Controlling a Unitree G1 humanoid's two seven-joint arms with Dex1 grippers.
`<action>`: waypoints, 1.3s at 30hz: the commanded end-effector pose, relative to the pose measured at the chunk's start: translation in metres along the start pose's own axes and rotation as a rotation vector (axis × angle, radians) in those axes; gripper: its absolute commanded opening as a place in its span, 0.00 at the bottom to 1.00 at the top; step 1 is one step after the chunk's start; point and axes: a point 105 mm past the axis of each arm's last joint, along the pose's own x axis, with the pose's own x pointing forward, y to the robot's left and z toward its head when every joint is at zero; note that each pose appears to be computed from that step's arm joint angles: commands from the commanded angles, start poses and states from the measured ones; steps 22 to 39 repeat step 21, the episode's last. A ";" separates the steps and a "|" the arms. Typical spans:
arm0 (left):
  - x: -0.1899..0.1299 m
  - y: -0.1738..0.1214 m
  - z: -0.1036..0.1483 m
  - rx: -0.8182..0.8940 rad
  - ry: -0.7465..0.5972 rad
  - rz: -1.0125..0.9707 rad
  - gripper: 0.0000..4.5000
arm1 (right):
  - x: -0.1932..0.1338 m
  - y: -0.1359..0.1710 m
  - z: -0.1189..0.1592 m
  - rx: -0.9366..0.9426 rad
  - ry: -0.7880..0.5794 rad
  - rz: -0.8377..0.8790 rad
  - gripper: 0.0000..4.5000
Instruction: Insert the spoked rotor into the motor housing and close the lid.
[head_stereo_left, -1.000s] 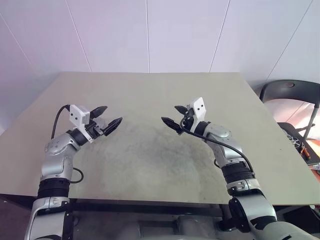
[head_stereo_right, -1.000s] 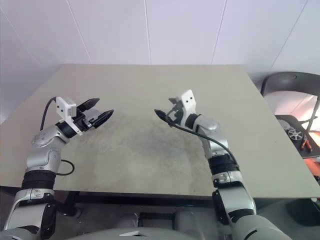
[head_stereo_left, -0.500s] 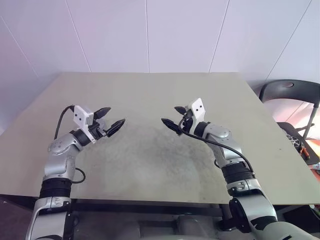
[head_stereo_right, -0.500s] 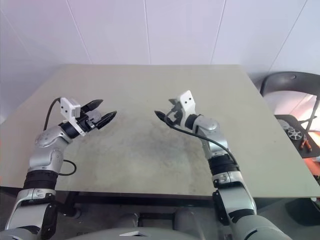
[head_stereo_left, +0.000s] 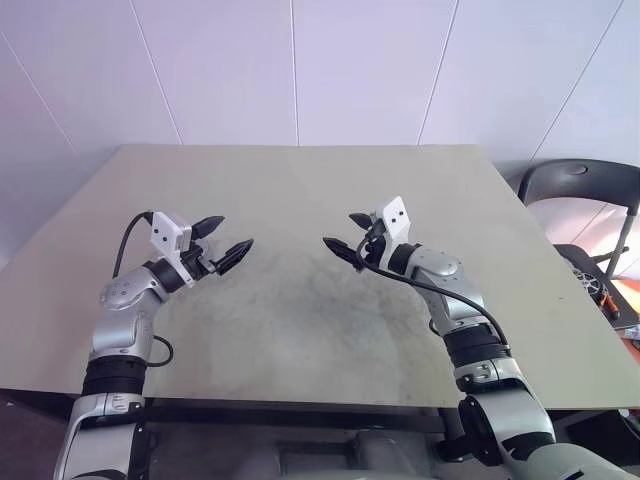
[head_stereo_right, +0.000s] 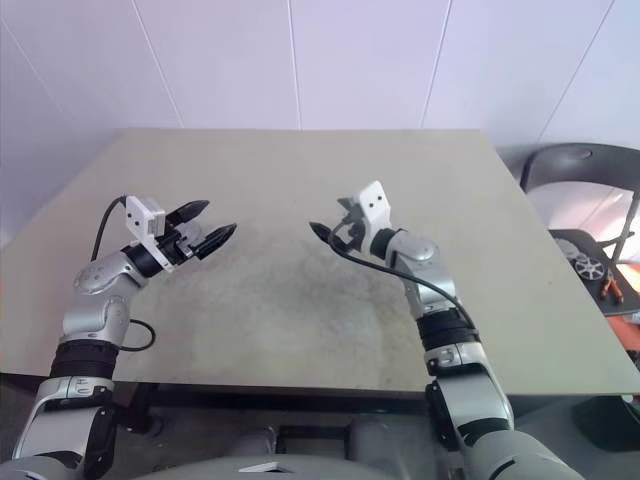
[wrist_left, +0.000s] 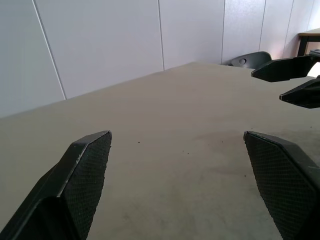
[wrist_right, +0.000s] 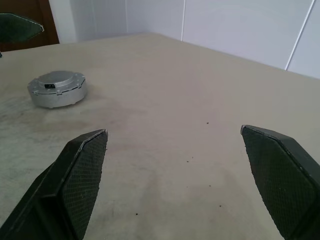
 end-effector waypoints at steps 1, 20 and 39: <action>0.005 0.002 0.015 0.047 -0.037 -0.005 1.00 | 0.002 0.000 0.021 -0.052 -0.056 0.007 0.99; 0.006 0.003 0.018 0.055 -0.044 -0.003 1.00 | 0.002 -0.003 0.025 -0.057 -0.068 -0.003 0.99; 0.006 0.003 0.018 0.055 -0.044 -0.002 1.00 | 0.002 -0.003 0.025 -0.057 -0.068 -0.003 0.99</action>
